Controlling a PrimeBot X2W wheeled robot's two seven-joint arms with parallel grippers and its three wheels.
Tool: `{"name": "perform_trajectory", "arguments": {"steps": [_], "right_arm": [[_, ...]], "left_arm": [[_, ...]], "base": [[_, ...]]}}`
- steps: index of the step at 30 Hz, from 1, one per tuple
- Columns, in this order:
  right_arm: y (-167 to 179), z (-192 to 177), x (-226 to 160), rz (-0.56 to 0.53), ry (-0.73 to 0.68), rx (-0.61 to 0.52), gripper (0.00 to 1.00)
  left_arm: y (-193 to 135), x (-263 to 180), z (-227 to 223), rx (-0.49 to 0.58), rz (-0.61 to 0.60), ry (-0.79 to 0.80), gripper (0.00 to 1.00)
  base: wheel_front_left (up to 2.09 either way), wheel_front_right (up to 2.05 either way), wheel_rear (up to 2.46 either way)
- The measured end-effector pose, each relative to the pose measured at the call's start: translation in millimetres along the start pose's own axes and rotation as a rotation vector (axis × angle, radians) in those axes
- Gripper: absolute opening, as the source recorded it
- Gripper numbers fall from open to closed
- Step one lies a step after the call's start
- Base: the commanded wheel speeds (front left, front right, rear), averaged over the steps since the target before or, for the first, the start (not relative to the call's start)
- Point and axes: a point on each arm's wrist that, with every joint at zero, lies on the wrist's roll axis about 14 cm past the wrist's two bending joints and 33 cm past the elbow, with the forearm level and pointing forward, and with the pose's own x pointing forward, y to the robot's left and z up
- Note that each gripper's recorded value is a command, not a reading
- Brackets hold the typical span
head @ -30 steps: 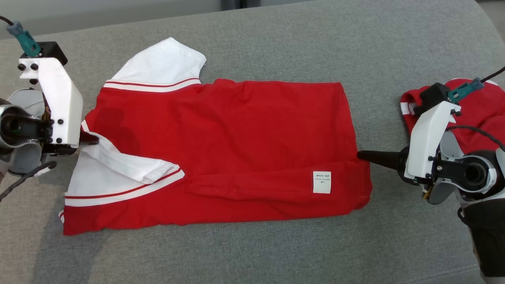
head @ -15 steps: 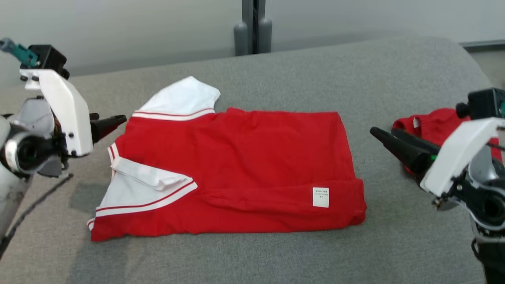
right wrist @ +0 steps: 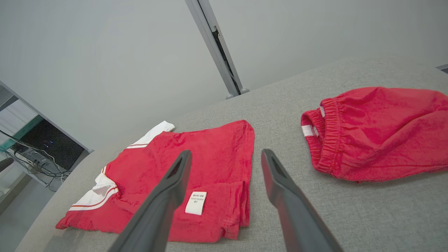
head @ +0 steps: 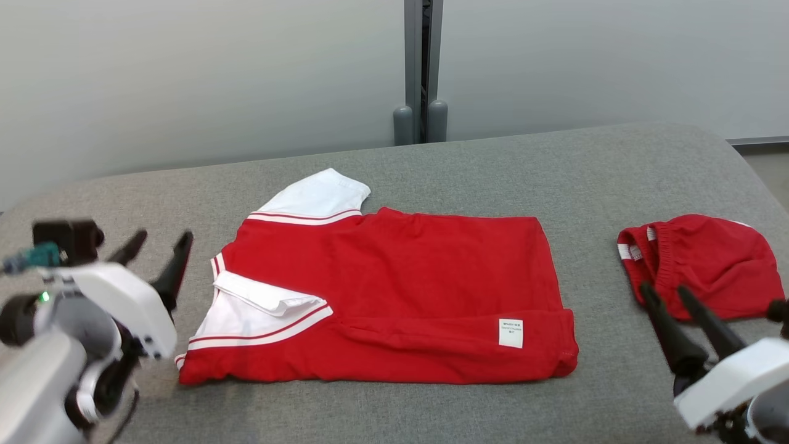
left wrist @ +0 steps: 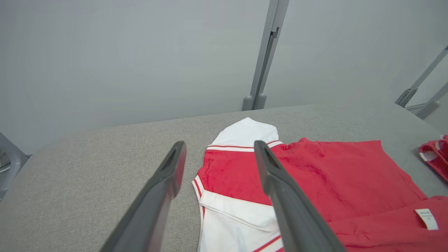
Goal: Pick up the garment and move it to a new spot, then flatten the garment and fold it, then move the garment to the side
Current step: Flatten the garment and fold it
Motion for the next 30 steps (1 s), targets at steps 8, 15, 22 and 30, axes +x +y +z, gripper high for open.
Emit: {"name": "perform_trajectory", "arguments": {"steps": [8,15,22,30], "right_arm": [[-10.9,-90.3,-9.7,-0.056,0.232,0.093,1.0],[-16.0,-120.2,12.0,-0.063,0.33,0.106,1.0],[-15.3,-139.8,26.5,-0.049,0.416,0.104,1.0],[-7.1,-163.9,31.7,-0.033,0.5,0.139,1.0]], "left_arm": [[9.8,-20.8,-83.0,-0.021,0.071,0.173,1.0],[24.8,-18.6,-130.5,-0.054,0.11,0.344,1.0],[37.4,-17.7,-157.3,-0.052,0.132,0.47,1.0],[28.4,-16.1,-169.8,-0.118,0.094,0.549,1.0]], "base": [[0.0,0.0,0.0],[0.0,0.0,0.0],[0.0,0.0,0.0],[0.0,0.0,0.0]]}}
